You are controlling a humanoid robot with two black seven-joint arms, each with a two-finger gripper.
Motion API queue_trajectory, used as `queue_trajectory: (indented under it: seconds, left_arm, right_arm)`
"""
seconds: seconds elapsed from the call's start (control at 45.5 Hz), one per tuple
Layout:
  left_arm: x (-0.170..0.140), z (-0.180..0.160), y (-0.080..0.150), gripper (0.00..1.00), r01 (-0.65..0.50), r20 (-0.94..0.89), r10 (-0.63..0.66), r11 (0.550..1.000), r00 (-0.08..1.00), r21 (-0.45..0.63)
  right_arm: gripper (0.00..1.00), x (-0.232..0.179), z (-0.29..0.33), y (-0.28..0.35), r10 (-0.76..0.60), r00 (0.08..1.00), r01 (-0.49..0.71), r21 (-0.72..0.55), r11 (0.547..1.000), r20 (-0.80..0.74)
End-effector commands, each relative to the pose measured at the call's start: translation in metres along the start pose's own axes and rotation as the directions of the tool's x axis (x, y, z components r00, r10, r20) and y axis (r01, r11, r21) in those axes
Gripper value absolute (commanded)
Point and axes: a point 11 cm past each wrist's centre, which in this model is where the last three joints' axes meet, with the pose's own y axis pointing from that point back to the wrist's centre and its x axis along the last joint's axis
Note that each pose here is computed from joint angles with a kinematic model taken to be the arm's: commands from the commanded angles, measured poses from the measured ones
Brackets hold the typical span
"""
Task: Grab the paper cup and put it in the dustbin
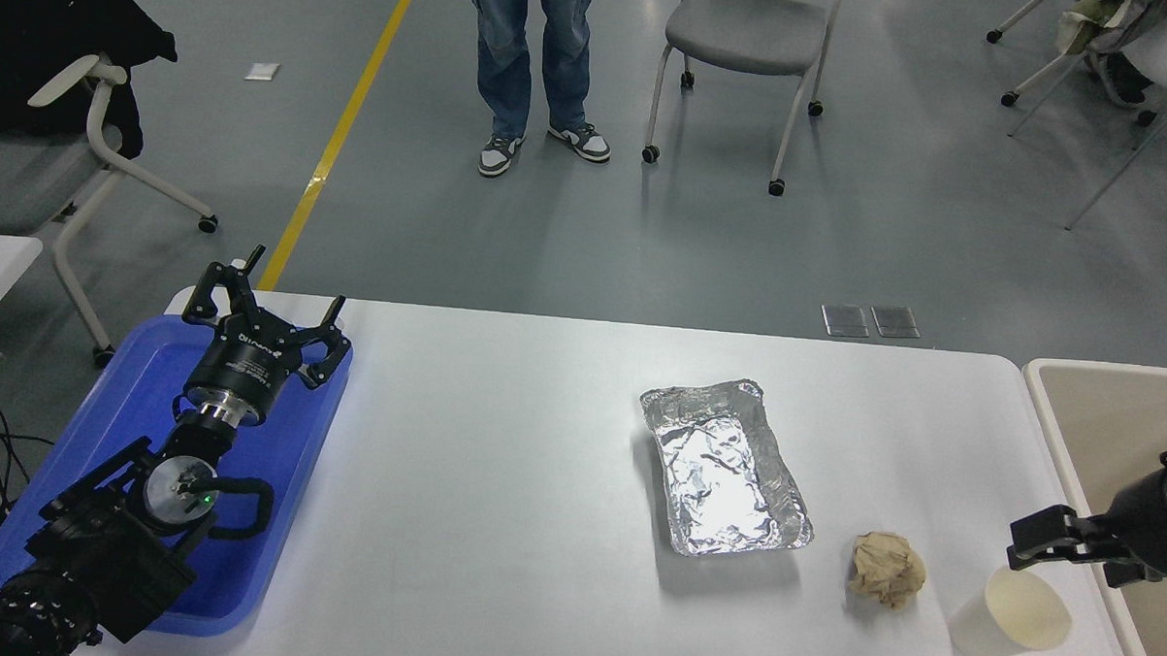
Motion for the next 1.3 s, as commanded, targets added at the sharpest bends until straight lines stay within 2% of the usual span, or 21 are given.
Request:
queue_trajectory:
  seconds: [0.0, 0.374, 0.505, 0.549, 0.637, 0.747, 0.835, 1.011, 1.033, 1.275]
  left_arm:
    - [0.000, 0.000, 0.000, 1.00, 0.000, 0.000, 0.000, 1.000, 1.000, 0.000]
    - [0.000, 0.000, 0.000, 1.00, 0.000, 0.000, 0.000, 1.000, 1.000, 0.000]
    - [0.000, 0.000, 0.000, 1.00, 0.000, 0.000, 0.000, 1.000, 1.000, 0.000]
    - [0.000, 0.000, 0.000, 1.00, 0.000, 0.000, 0.000, 1.000, 1.000, 0.000]
    - [0.000, 0.000, 0.000, 1.00, 0.000, 0.000, 0.000, 1.000, 1.000, 0.000]
    - [0.000, 0.000, 0.000, 1.00, 0.000, 0.000, 0.000, 1.000, 1.000, 0.000]
    - [0.000, 0.000, 0.000, 1.00, 0.000, 0.000, 0.000, 1.000, 1.000, 0.000]
    - [-0.001, 0.000, -0.001, 1.00, 0.001, 0.000, -0.001, 1.000, 1.000, 0.000]
    - [0.000, 0.000, 0.000, 1.00, 0.000, 0.000, 0.000, 1.000, 1.000, 0.000]
    - [-0.001, 0.000, -0.001, 1.00, 0.001, 0.000, -0.001, 1.000, 1.000, 0.000]
  right_arm:
    - [0.99, -0.016, -0.002, -0.021, -0.032, 0.999, 0.033, 0.011, 0.999, -0.028]
    - [0.97, -0.013, 0.007, -0.035, -0.013, 1.000, 0.013, -0.004, 1.000, -0.018]
    - [0.93, -0.019, 0.015, -0.045, -0.020, 1.000, 0.020, -0.014, 1.000, -0.005]
    - [0.88, -0.021, 0.013, -0.048, -0.021, 1.000, 0.021, -0.006, 1.000, -0.001]
    - [0.85, -0.024, 0.013, -0.052, -0.026, 1.000, 0.026, 0.002, 1.000, 0.007]
    - [0.67, -0.023, 0.016, -0.052, -0.022, 1.000, 0.022, -0.005, 1.000, 0.010]
    - [0.43, -0.026, 0.018, -0.053, -0.030, 0.999, 0.030, -0.005, 1.000, 0.023]
    - [0.10, -0.027, 0.018, -0.052, -0.032, 0.999, 0.032, -0.002, 0.999, 0.042]
    - [0.00, -0.026, 0.018, -0.052, -0.029, 0.999, 0.029, -0.001, 1.000, 0.043]
    - [0.00, -0.025, 0.015, -0.050, -0.042, 0.996, 0.041, 0.011, 0.999, 0.076]
